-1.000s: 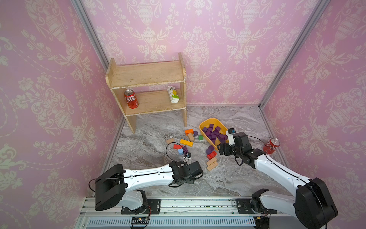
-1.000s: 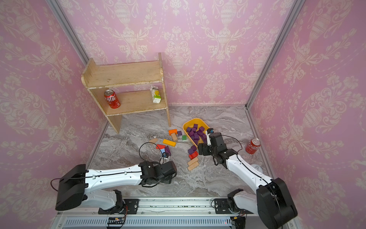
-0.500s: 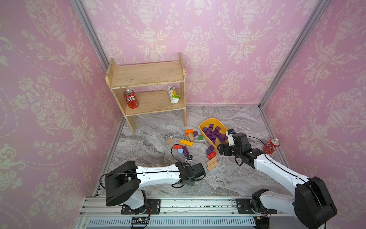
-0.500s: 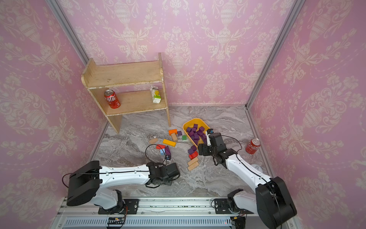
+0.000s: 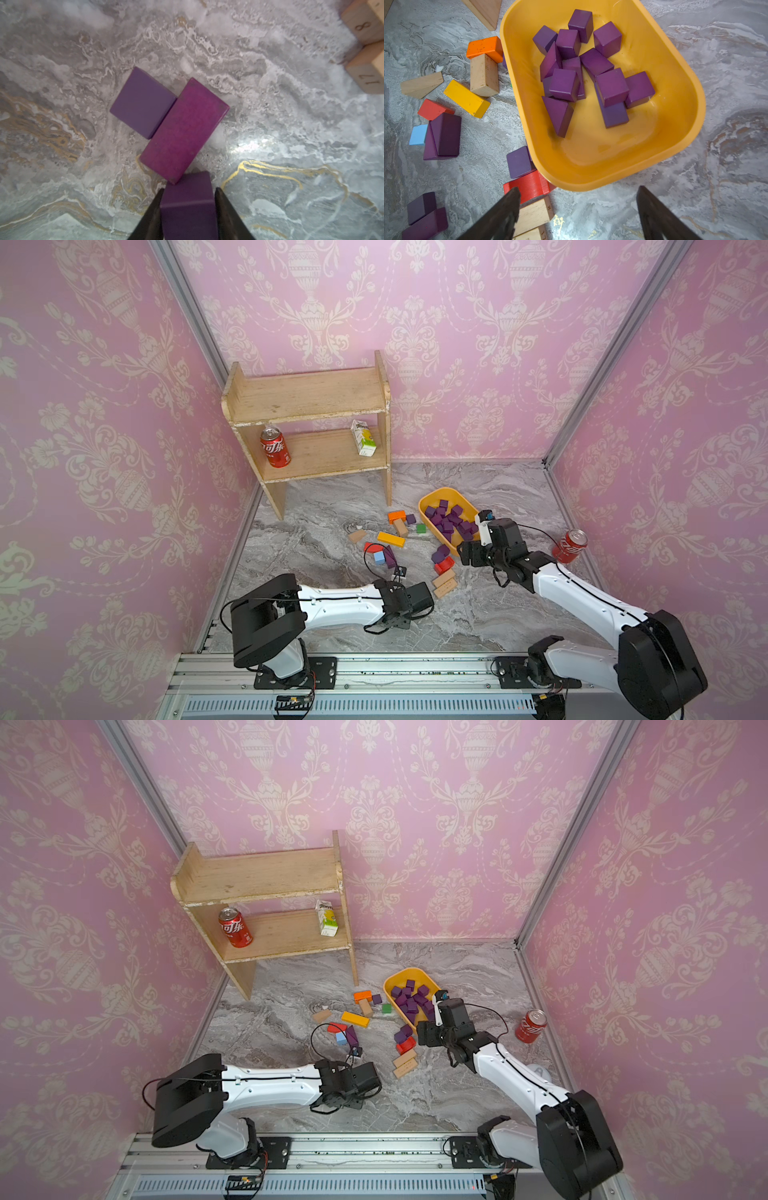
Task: Pick purple bricks into the storage bin
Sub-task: Pick up the building block from the center of the board, then place the building block in the storage box.
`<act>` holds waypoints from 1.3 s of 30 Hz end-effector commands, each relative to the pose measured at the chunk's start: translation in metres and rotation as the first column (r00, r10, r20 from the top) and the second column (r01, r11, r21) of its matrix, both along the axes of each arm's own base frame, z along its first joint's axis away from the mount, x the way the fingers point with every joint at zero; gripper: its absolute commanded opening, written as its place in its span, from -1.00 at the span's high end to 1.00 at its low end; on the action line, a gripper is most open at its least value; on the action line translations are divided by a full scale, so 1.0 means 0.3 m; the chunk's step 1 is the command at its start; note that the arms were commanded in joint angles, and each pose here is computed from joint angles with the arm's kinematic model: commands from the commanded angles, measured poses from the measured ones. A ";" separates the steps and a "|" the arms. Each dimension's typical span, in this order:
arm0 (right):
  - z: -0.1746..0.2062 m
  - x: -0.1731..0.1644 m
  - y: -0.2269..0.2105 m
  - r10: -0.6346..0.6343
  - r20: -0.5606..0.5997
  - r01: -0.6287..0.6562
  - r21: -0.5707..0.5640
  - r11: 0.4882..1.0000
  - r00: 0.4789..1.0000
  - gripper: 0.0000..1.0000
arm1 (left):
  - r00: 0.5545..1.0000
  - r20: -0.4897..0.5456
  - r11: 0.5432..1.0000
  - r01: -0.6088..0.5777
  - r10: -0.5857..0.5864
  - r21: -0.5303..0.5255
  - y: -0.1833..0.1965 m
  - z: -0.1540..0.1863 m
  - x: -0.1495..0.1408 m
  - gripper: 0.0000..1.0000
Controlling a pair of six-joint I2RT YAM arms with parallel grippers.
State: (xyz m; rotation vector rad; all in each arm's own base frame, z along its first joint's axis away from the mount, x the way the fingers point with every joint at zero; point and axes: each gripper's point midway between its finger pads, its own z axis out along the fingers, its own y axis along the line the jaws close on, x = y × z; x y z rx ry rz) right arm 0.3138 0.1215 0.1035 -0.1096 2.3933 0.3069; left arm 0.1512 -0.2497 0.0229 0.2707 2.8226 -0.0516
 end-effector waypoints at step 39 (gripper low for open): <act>0.131 -0.010 -0.122 -0.177 0.195 0.182 -0.006 0.983 0.965 -1.00 | 0.939 0.314 0.973 0.188 -0.140 -0.131 -0.338 0.441 0.653 0.44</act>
